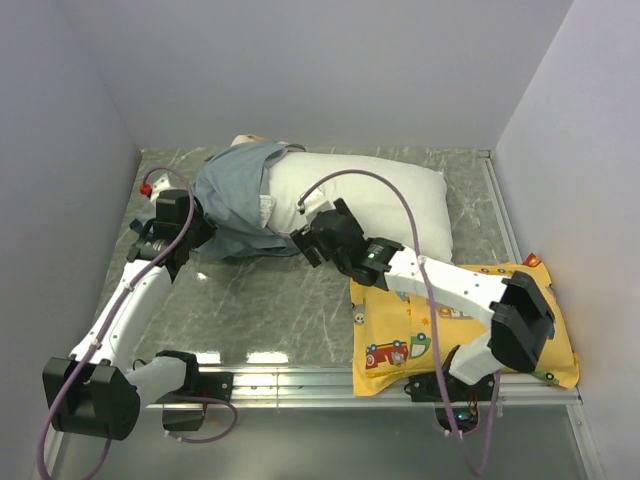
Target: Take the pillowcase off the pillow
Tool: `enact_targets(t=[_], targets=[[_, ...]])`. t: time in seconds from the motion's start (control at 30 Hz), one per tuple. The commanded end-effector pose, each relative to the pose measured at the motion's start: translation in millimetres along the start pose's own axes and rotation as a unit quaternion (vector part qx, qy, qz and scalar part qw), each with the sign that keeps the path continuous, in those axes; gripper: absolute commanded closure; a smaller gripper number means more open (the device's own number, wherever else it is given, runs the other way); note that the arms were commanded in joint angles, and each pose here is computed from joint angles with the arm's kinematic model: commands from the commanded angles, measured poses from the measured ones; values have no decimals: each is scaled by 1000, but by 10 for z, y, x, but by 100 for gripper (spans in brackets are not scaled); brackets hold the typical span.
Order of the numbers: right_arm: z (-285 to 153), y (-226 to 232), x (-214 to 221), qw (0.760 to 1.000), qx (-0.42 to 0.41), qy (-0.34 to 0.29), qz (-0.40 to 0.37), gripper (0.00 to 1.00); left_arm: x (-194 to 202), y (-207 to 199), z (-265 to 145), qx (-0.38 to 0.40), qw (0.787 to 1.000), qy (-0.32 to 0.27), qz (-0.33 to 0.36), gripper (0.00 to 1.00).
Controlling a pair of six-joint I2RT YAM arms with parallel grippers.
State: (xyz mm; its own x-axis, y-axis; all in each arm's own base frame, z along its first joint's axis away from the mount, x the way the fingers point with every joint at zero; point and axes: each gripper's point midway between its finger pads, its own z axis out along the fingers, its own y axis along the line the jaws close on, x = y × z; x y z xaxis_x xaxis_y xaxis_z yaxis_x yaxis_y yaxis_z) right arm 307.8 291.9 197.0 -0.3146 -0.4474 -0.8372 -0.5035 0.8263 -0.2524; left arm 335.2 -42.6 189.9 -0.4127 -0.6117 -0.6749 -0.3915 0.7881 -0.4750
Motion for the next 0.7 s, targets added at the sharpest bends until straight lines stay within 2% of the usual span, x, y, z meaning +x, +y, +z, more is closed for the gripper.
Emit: enact_targets(t=[0.0, 0.17, 0.23, 0.3, 0.33, 0.37, 0.43, 0.5, 0.67], targets=[[185, -169, 1, 997, 65, -24, -37, 6, -389, -232, -171, 33, 998, -58, 1, 99], [463, -125, 104, 994, 90, -8, -60, 7, -434, -295, -217, 43, 997, -60, 9, 100], [540, -200, 129, 990, 121, -1, -71, 10, -476, -343, -257, 51, 997, -62, 16, 99], [593, -298, 53, 987, 144, -1, -64, 33, -540, -398, -308, 59, 996, -67, 20, 99], [594, -454, -36, 983, 177, 1, -57, 50, -567, -414, -329, 61, 995, -69, 24, 100], [579, -529, -99, 981, 188, 0, -53, 86, -611, -456, -380, 68, 995, -73, 27, 100], [465, -693, -377, 978, 203, -23, -38, 100, -686, -508, -455, 76, 993, -82, 35, 99], [358, -846, -591, 977, 208, -40, -26, 100, -796, -577, -559, 83, 991, -92, 39, 100], [-283, -1210, -1493, 970, 212, -116, 6, 100, -1164, -801, -936, 108, 984, -132, 56, 99]])
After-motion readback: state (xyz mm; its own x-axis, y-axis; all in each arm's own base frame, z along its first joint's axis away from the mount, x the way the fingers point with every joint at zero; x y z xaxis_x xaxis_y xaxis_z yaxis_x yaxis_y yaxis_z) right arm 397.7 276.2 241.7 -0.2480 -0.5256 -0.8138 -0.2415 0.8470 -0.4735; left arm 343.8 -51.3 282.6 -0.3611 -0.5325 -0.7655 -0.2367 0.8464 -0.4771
